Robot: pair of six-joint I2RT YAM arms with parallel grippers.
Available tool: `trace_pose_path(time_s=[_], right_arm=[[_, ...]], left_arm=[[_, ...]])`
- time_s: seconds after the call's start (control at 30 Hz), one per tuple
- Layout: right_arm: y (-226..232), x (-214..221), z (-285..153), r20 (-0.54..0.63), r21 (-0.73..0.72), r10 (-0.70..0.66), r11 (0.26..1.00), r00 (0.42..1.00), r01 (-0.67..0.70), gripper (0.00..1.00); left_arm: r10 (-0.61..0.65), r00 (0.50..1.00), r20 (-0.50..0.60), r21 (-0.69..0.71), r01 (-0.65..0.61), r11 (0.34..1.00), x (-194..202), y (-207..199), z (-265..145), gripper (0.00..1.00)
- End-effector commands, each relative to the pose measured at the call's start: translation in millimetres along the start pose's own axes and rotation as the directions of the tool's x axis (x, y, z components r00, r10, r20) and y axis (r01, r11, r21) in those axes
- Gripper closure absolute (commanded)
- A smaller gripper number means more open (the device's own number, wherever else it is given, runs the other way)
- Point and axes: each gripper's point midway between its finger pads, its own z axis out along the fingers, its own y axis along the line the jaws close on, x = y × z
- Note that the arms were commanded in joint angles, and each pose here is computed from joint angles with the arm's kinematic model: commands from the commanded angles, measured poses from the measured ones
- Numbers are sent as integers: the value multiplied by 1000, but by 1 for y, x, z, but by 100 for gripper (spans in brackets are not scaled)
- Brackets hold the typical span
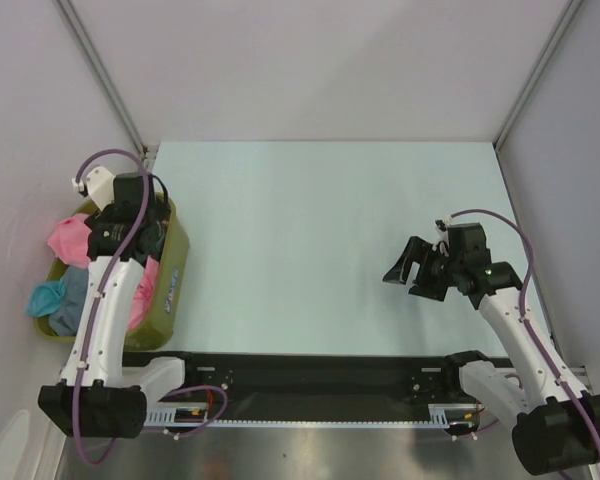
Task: Fold and stack the t-shirts
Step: Grab the tshirt from the pile
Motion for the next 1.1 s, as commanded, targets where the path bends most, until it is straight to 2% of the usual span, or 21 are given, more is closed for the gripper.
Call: trace_pose_path(time_s=[0.0,0.1,0.13,0.3,0.37,0.4,0.43,0.57,0.67,0.7,0.73,0.77,0.97,1.07], right_arm=[[19,-3,-9,-14,-65,-44,997,999,43,13],[25,-1,-13,-28,-82,-49,996,998,46,12],[26,-1,-15,-26,-87,-58,995,998,55,12],[21,7,-12,-49,-79,-63,995,997,59,12],[21,8,-13,-48,-82,-76,994,996,71,12],[22,7,-13,-46,-84,-81,993,996,77,12],[21,7,-14,-46,-82,-85,993,995,81,11],[22,5,-16,-37,-75,-106,992,994,103,11],[23,6,-16,-38,-73,-120,990,992,117,11],[23,5,-15,-38,-71,-124,990,992,121,11],[23,6,-15,-40,-69,-126,990,991,123,11],[24,5,-16,-36,-67,-129,990,991,127,11],[31,4,-15,-49,-63,-178,983,983,175,11],[37,3,-14,-56,-59,-219,975,974,216,11]], left_arm=[[111,993,33,-135,-106,985,-11,28,18,17],[93,994,-54,-212,-102,972,-3,48,47,20],[71,994,-82,-198,-86,976,-1,47,52,21],[30,990,-139,-260,-66,964,3,61,86,22],[16,986,-167,-281,-63,958,7,66,94,27],[11,982,-189,-293,-68,954,11,68,101,36],[-1,981,-195,-305,-59,951,10,73,105,39],[-19,974,-225,-304,-52,951,18,75,117,37],[-18,972,-233,-294,-53,954,22,73,124,51],[-19,972,-235,-298,-53,953,23,74,124,75],[-25,974,-223,-301,-45,953,17,73,122,90],[-45,975,-218,-315,-27,949,14,74,116,99],[-158,986,-58,-227,141,964,-50,57,61,100],[-211,977,1,-129,210,969,-77,43,32,100]])
